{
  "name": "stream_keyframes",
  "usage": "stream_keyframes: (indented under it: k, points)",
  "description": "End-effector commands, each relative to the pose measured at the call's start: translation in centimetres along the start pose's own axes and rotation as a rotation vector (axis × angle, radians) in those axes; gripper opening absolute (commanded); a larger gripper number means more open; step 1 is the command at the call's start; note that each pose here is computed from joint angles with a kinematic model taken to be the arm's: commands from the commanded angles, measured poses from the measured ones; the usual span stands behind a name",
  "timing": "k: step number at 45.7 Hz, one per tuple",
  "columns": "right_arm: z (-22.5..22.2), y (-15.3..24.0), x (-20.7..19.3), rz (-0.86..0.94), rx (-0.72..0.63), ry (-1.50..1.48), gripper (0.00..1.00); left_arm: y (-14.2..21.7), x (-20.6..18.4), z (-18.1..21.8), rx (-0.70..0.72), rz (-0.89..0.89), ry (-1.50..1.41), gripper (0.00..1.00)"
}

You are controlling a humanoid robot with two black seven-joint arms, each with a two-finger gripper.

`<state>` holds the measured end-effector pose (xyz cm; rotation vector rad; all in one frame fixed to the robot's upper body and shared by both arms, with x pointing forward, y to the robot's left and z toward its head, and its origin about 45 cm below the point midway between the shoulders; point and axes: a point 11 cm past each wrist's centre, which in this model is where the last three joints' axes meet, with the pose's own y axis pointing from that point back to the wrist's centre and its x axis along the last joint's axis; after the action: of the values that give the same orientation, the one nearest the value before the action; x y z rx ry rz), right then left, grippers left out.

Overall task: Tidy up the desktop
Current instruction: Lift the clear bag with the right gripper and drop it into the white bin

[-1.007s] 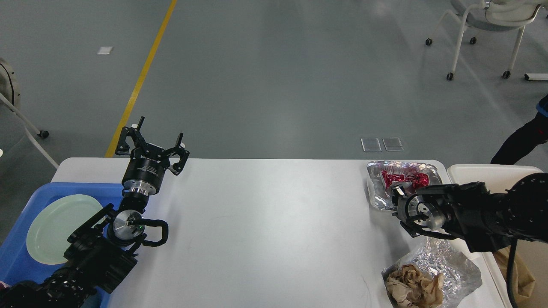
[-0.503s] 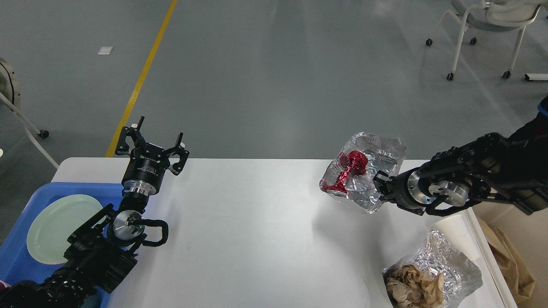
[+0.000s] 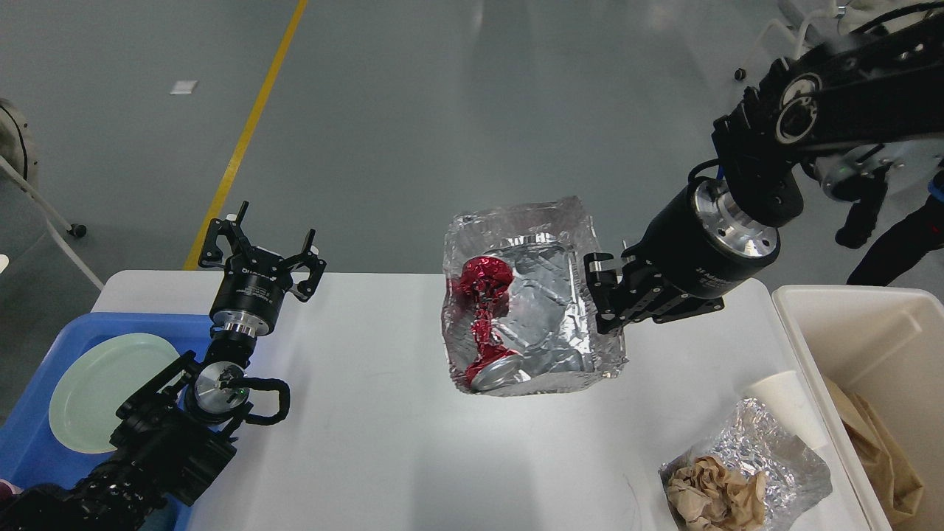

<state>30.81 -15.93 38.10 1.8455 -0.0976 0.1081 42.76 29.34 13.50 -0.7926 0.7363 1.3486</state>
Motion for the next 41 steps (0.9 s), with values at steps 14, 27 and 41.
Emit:
stream_keyframes:
  k: [14, 27, 41]
  points:
    - [29.0, -5.1, 5.8, 0.306, -0.233, -0.590, 0.00, 0.0, 0.0, 0.0, 0.000, 0.001, 0.000, 0.99]
    - [46.7, -6.7, 1.0, 0.564, -0.423, -0.869, 0.00, 0.0, 0.0, 0.0, -0.001, 0.000, 0.001, 0.99]
    - [51.1, -15.1, -7.9, 0.709, -0.533, -1.031, 0.51, 0.0, 0.0, 0.0, -0.001, 0.001, 0.000, 0.99]
